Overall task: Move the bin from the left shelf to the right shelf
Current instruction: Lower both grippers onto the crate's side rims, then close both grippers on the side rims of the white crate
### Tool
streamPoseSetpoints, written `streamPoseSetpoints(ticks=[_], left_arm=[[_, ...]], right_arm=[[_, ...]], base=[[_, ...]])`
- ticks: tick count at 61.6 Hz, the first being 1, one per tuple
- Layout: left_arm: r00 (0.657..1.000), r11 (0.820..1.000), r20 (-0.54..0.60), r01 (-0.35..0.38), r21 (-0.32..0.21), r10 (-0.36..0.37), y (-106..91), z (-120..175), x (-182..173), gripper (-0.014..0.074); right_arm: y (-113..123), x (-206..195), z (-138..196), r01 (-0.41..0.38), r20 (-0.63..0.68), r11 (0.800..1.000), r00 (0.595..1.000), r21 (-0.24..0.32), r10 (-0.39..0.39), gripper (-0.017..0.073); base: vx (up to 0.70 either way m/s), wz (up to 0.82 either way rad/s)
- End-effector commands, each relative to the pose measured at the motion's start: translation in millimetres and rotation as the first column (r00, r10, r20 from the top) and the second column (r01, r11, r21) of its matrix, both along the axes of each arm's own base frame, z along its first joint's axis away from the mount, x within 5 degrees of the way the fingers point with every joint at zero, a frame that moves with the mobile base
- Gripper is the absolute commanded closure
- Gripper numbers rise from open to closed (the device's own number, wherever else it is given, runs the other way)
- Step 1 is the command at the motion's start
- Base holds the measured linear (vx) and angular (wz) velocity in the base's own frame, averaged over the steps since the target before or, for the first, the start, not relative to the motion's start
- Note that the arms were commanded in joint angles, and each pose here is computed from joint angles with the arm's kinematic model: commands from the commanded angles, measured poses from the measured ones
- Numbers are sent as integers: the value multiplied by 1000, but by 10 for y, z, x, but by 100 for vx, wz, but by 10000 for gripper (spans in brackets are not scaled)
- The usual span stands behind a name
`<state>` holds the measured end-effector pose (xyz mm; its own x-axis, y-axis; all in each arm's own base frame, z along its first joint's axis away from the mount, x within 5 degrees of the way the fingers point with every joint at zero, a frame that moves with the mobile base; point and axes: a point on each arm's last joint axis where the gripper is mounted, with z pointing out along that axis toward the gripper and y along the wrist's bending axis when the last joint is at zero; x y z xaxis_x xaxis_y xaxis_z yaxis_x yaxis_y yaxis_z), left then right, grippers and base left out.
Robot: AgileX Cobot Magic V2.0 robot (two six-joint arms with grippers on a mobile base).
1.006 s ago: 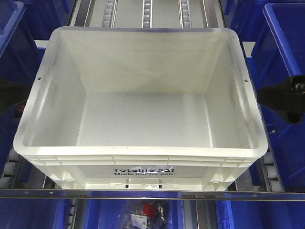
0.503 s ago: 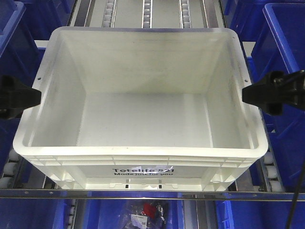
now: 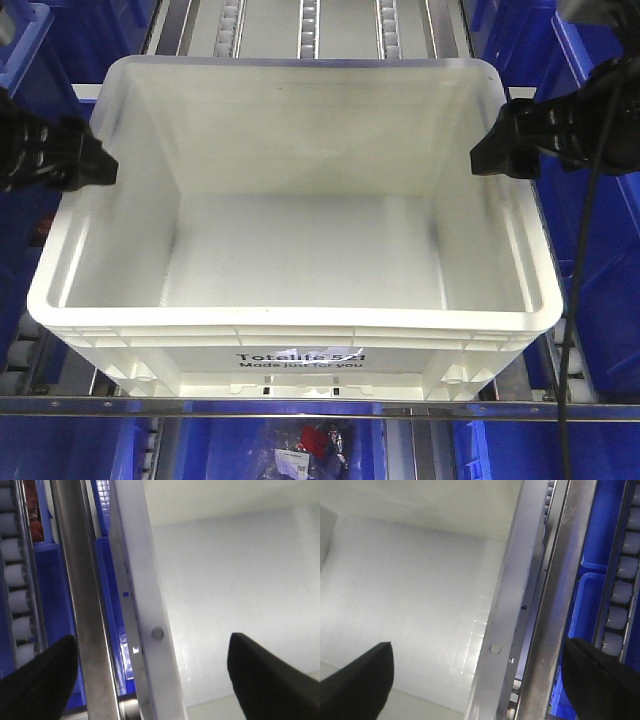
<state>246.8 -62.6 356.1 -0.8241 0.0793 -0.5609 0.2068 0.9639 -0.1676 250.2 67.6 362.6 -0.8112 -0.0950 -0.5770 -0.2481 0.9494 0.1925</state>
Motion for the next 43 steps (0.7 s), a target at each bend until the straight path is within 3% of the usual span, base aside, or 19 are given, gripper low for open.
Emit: streamPoseSetpoints(ticks=[1,19,43], left_arm=[[996,1000,88,-1,-31,4,-36,191,82,9],[1000,1000,16,-3,-16,3,-97,-4,384,9],[999,1000,-40,-3,1,3,-127,-205,536,9]], right_arm=[[3,51,139,5,85,1000,996,24,-7,-83],[41,269,-63,15,40,1000,999,14,-15,-73],[86,501,-380,11,-59,1000,998,-10,-12,-51]], base=[[0,0],[0,0],[0,0]])
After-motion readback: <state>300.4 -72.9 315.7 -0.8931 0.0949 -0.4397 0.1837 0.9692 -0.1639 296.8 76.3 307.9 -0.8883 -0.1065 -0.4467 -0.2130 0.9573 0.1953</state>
